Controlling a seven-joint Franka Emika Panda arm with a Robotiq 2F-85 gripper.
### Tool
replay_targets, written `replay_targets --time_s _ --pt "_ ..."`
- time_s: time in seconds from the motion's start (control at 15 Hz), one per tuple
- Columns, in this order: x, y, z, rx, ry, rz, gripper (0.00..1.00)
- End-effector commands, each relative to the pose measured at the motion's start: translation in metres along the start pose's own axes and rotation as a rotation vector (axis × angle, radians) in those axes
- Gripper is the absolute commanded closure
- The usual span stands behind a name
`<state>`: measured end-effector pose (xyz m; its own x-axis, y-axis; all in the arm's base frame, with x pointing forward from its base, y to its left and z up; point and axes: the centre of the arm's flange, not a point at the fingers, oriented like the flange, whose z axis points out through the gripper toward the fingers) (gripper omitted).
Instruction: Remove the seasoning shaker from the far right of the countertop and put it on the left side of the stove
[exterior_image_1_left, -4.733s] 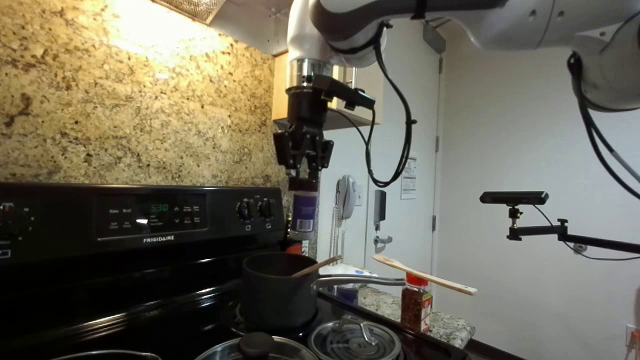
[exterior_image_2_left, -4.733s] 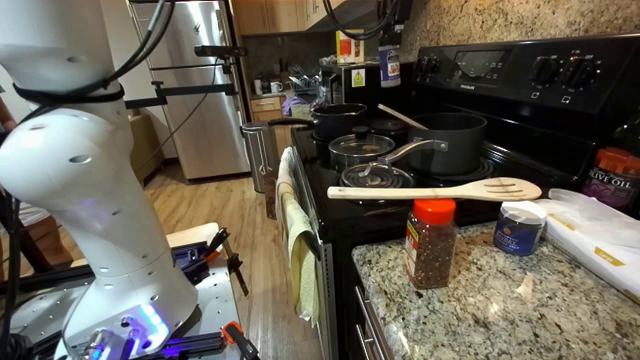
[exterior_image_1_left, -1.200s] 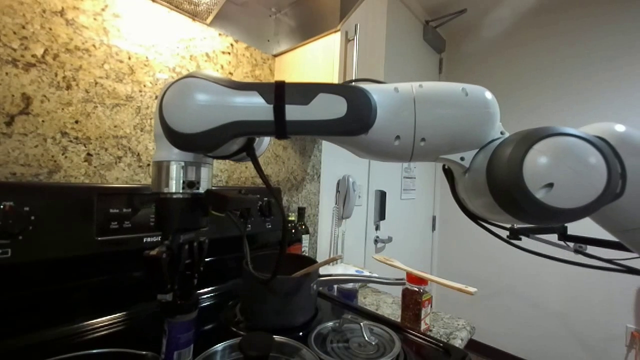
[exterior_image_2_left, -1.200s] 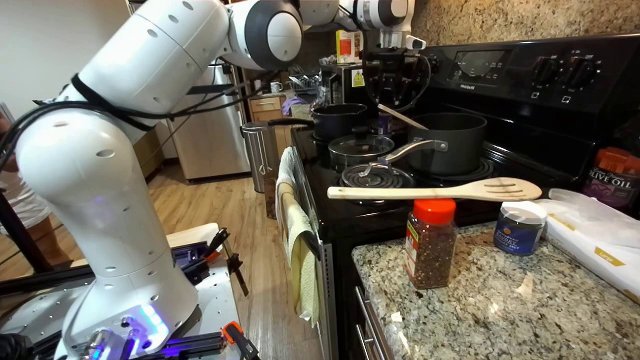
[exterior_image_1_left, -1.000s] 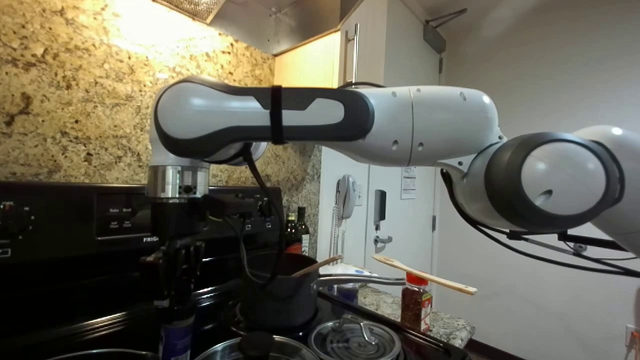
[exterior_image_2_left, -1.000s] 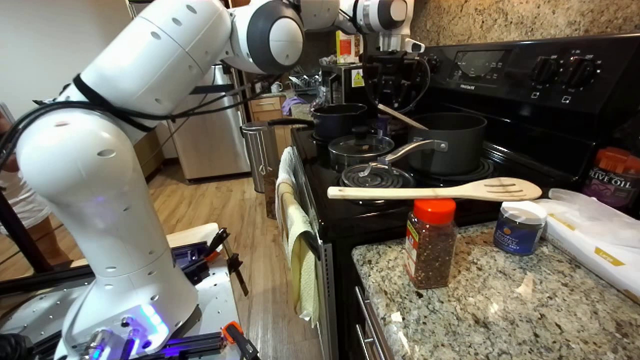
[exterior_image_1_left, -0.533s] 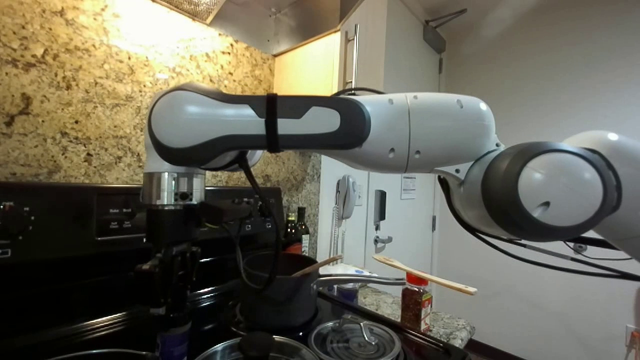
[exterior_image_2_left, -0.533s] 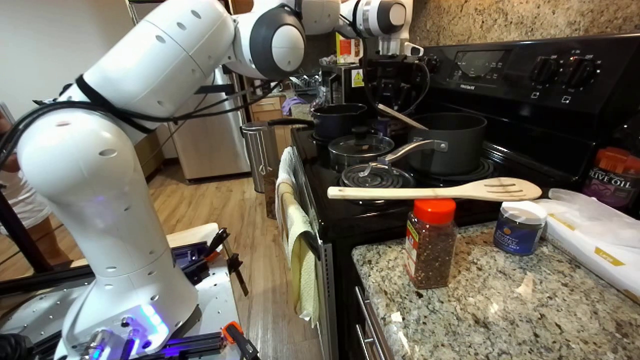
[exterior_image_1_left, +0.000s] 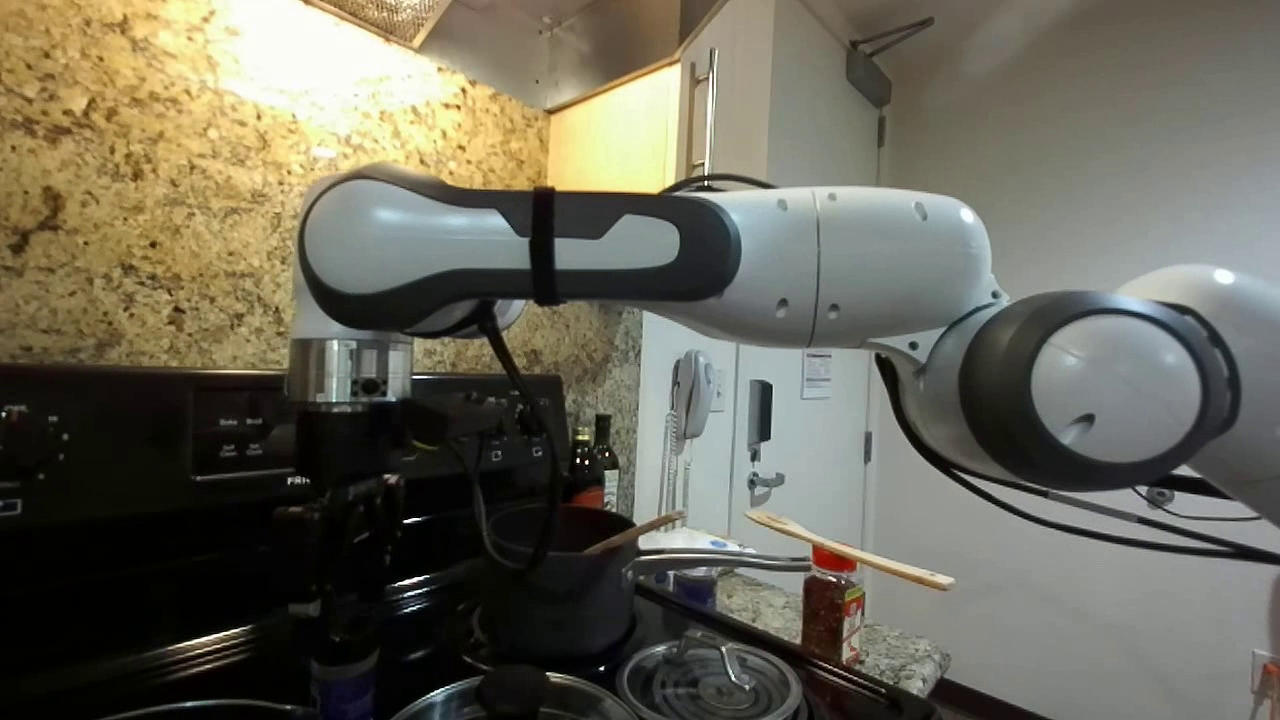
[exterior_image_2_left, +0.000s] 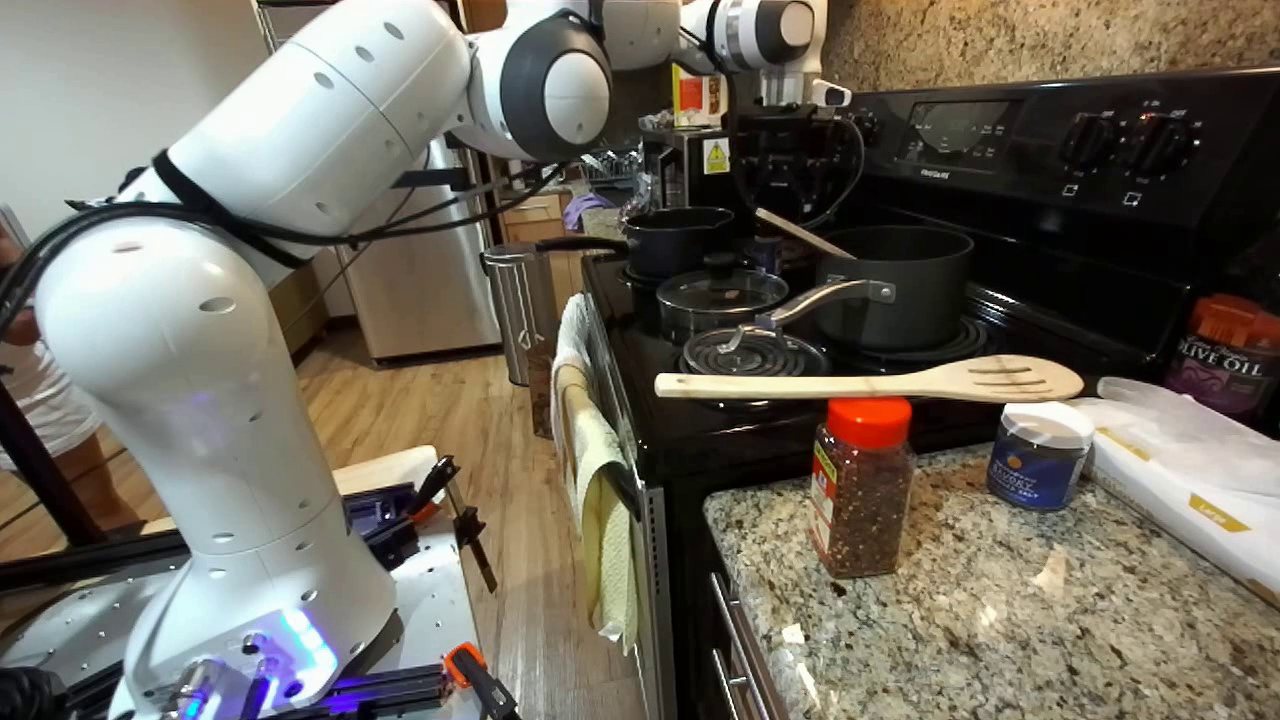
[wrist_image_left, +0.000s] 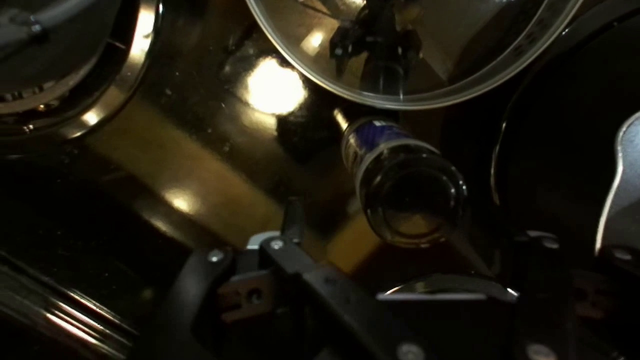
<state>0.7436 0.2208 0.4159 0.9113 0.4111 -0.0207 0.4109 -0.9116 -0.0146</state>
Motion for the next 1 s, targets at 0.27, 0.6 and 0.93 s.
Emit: replay_targets --time_s 0.27,0.6,0.93 --pt "0.006 0.011 -0.063 -0.056 -0.003 0.013 0.0" --pt "-0.048 0.02 -0.12 -0.064 0.048 0.03 0.0" --pt "-0.042 0.025 -0.15 -0.117 0.14 -0.007 0.0"
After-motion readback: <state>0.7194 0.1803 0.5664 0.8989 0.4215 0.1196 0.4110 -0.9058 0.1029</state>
